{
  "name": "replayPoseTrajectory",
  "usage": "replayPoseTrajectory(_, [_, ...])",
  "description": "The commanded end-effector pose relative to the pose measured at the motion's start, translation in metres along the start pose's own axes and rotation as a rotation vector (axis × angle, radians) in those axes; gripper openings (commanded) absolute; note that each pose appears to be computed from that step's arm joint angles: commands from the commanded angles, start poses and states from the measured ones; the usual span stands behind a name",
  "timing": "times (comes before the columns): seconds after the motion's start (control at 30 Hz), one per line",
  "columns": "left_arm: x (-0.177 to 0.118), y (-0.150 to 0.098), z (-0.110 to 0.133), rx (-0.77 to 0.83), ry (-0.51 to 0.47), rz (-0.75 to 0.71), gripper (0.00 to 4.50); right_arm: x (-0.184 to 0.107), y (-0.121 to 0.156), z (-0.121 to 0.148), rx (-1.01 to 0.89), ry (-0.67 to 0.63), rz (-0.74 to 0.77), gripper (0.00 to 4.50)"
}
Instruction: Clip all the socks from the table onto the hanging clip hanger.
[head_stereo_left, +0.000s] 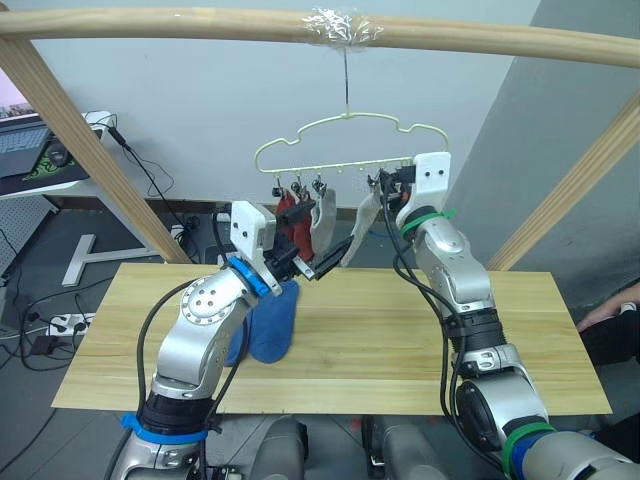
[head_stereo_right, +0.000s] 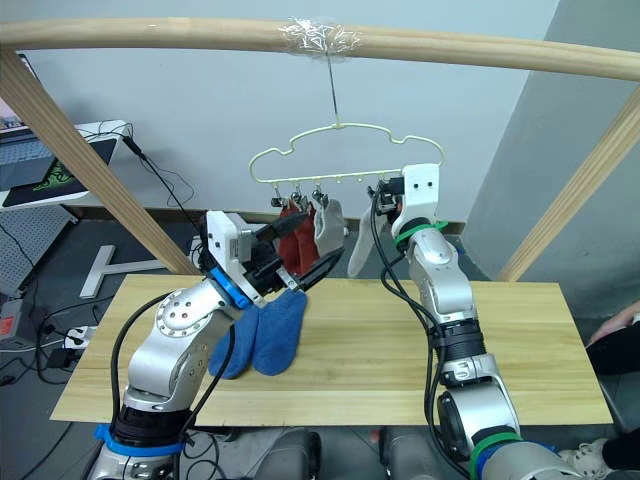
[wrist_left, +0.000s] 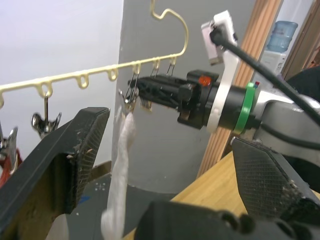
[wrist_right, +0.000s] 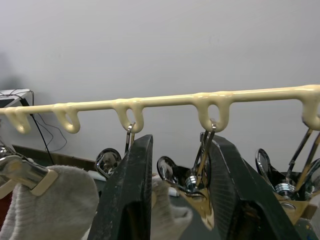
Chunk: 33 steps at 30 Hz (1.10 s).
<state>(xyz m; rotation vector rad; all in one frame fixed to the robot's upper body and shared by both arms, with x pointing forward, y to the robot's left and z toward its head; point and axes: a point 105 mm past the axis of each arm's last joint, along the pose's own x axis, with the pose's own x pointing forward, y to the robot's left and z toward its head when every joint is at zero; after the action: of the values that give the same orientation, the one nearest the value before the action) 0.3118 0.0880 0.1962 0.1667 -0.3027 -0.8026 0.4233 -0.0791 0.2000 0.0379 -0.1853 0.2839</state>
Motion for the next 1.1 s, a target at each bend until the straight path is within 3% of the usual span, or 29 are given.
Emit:
replayPoseTrajectory(0.03, [0.0, 0.001, 0.017, 0.03, -0.056, 0.006, 4.5, 0.003, -0.002, 0.019, -0.007, -0.068, -0.002, 1.54])
replayPoseTrajectory(0.27, [0.002, 0.001, 0.02, 0.031, -0.071, 0.008, 4.5, 0.005, -0.001, 0.02, -0.003, -0.073, 0.004, 1.54])
replayPoseTrajectory(0.5, [0.004, 0.002, 0.022, 0.033, -0.077, 0.01, 4.5, 0.006, -0.002, 0.02, -0.01, -0.072, 0.01, 0.11])
replayPoseTrajectory(0.67, [0.001, 0.002, 0.019, 0.028, -0.063, 0.016, 4.5, 0.006, -0.006, 0.02, -0.015, -0.075, 0.007, 0.01])
replayPoseTrajectory(0.8, [-0.011, 0.007, -0.033, 0.024, 0.155, 0.059, 4.5, 0.005, -0.013, 0.021, -0.032, -0.073, 0.012, 0.01])
replayPoseTrajectory(0.87, [-0.03, 0.014, -0.078, -0.042, 0.31, 0.146, 4.5, 0.005, -0.011, 0.018, -0.04, -0.034, 0.048, 0.01])
replayPoseTrajectory(0.93, [-0.047, 0.02, -0.114, -0.071, 0.406, 0.224, 4.5, 0.003, -0.01, 0.015, -0.035, -0.005, 0.077, 0.01])
replayPoseTrajectory(1.1, [-0.06, 0.029, -0.162, -0.068, 0.519, 0.309, 4.5, 0.001, -0.011, 0.016, -0.02, 0.005, 0.079, 0.01])
